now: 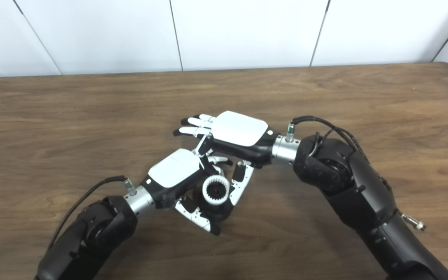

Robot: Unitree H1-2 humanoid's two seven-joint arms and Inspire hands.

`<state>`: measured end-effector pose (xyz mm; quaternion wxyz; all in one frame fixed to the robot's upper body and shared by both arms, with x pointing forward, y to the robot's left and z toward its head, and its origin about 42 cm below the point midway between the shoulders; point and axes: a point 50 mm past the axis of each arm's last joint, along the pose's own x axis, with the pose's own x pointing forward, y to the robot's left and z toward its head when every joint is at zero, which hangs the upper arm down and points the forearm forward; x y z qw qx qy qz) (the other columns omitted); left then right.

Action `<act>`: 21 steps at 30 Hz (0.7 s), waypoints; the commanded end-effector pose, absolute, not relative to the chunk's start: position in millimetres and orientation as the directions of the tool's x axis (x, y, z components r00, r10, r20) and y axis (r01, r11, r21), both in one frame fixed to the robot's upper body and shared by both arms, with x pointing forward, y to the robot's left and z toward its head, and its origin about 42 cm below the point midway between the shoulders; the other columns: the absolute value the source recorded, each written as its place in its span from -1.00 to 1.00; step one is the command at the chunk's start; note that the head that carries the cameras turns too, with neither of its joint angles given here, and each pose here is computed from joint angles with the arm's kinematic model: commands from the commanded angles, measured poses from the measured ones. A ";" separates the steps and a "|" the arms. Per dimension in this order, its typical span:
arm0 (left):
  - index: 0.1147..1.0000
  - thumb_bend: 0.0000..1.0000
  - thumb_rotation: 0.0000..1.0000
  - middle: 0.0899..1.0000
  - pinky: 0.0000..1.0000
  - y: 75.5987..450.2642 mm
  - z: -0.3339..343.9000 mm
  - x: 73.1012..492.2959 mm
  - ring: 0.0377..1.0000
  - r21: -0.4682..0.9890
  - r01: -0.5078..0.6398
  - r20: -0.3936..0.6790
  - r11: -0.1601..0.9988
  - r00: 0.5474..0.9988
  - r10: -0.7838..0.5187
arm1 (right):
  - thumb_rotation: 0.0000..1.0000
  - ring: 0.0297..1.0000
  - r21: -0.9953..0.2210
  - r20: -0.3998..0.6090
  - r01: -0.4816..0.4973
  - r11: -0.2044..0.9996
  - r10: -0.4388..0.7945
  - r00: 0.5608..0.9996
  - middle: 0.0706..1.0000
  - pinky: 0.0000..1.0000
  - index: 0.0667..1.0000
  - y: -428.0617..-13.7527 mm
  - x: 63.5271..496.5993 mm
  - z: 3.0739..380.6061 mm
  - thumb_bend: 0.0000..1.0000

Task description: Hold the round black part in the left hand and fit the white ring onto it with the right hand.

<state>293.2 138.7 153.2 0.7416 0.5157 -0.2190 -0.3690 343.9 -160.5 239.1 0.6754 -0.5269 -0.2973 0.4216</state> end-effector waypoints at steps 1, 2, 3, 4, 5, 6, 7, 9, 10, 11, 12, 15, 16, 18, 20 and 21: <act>-0.17 0.05 -0.87 0.77 1.00 124.1 164.5 289.6 1.00 0.930 0.311 -0.023 0.193 0.577 -0.816 | -0.33 1.00 -0.969 -0.025 -0.230 0.093 0.885 0.465 0.94 1.00 0.53 -157.4 344.9 251.9 1.00; -0.17 0.05 -0.87 0.77 1.00 124.0 164.4 289.2 1.00 0.930 0.311 -0.020 0.197 0.578 -0.816 | -0.33 1.00 -0.968 -0.033 -0.235 0.088 0.883 0.467 0.94 1.00 0.54 -157.8 345.0 251.3 1.00; -0.17 0.05 -0.87 0.76 1.00 124.0 164.1 288.6 1.00 0.929 0.311 -0.018 0.200 0.579 -0.815 | -0.33 1.00 -0.967 -0.039 -0.239 0.084 0.882 0.469 0.95 1.00 0.54 -158.3 345.1 250.9 1.00; -0.17 0.05 -0.87 0.76 1.00 123.9 163.9 288.0 1.00 0.929 0.310 -0.017 0.201 0.579 -0.815 | -0.34 1.00 -0.967 -0.044 -0.243 0.082 0.881 0.471 0.95 1.00 0.54 -158.7 345.1 250.4 1.00; -0.17 0.05 -0.87 0.76 1.00 123.9 163.8 287.5 1.00 0.929 0.310 -0.016 0.202 0.579 -0.815 | -0.35 1.00 -0.966 -0.047 -0.245 0.080 0.881 0.471 0.95 1.00 0.53 -159.0 345.2 250.1 1.00; -0.17 0.05 -0.87 0.75 1.00 124.0 163.5 287.0 1.00 0.929 0.309 -0.014 0.204 0.579 -0.815 | -0.36 1.00 -0.966 -0.049 -0.247 0.078 0.881 0.471 0.96 1.00 0.53 -159.3 345.2 250.0 1.00; -0.17 0.05 -0.87 0.75 1.00 124.1 163.0 286.6 1.00 0.930 0.305 -0.008 0.207 0.578 -0.816 | -0.37 1.00 -0.966 -0.052 -0.249 0.076 0.881 0.471 0.96 1.00 0.53 -159.8 345.5 250.0 1.00; -0.17 0.05 -0.87 0.72 1.00 124.8 162.5 286.5 1.00 0.931 0.299 0.000 0.211 0.578 -0.816 | -0.40 1.00 -0.965 -0.056 -0.251 0.073 0.880 0.471 0.96 1.00 0.50 -161.2 346.6 250.8 1.00; -0.17 0.05 -0.87 0.71 1.00 125.3 162.4 286.5 1.00 0.930 0.298 0.002 0.214 0.579 -0.815 | -0.40 1.00 -0.966 -0.055 -0.249 0.073 0.880 0.472 0.96 1.00 0.49 -162.2 347.0 251.6 1.00; -0.17 0.05 -0.87 0.69 1.00 125.9 162.5 286.6 1.00 0.929 0.301 0.000 0.215 0.580 -0.814 | -0.41 1.00 -0.966 -0.055 -0.248 0.073 0.879 0.474 0.96 1.00 0.47 -163.1 347.4 252.6 1.00; -0.17 0.05 -0.87 0.69 1.00 126.2 162.7 286.6 1.00 0.927 0.304 0.000 0.219 0.583 -0.812 | -0.41 1.00 -0.966 -0.056 -0.249 0.073 0.878 0.476 0.96 1.00 0.47 -164.0 347.7 253.5 1.00; -0.17 0.05 -0.87 0.68 1.00 126.6 163.4 286.1 1.00 0.929 0.301 -0.003 0.216 0.588 -0.809 | -0.44 1.00 -0.966 -0.068 -0.252 0.064 0.874 0.481 0.97 1.00 0.46 -166.1 348.1 255.6 1.00; -0.17 0.05 -0.87 0.68 1.00 126.6 163.5 285.9 1.00 0.930 0.301 -0.006 0.212 0.587 -0.809 | -0.45 1.00 -0.966 -0.068 -0.251 0.063 0.873 0.482 0.98 1.00 0.46 -166.5 348.0 256.2 1.00; -0.17 0.05 -0.87 0.69 1.00 126.6 163.3 285.4 1.00 0.931 0.301 -0.007 0.209 0.585 -0.811 | -0.45 1.00 -0.967 -0.060 -0.247 0.070 0.874 0.481 0.98 1.00 0.44 -166.9 347.9 256.9 1.00; -0.17 0.05 -0.87 0.67 1.00 126.7 161.9 285.1 1.00 0.930 0.298 0.002 0.215 0.582 -0.814 | -0.47 1.00 -0.966 -0.053 -0.246 0.076 0.876 0.479 0.97 1.00 0.42 -167.0 347.8 257.8 1.00; -0.17 0.05 -0.87 0.66 1.00 126.7 161.3 285.1 1.00 0.929 0.298 0.005 0.218 0.580 -0.815 | -0.47 1.00 -0.966 -0.052 -0.246 0.077 0.876 0.479 0.97 1.00 0.42 -167.2 348.0 258.4 1.00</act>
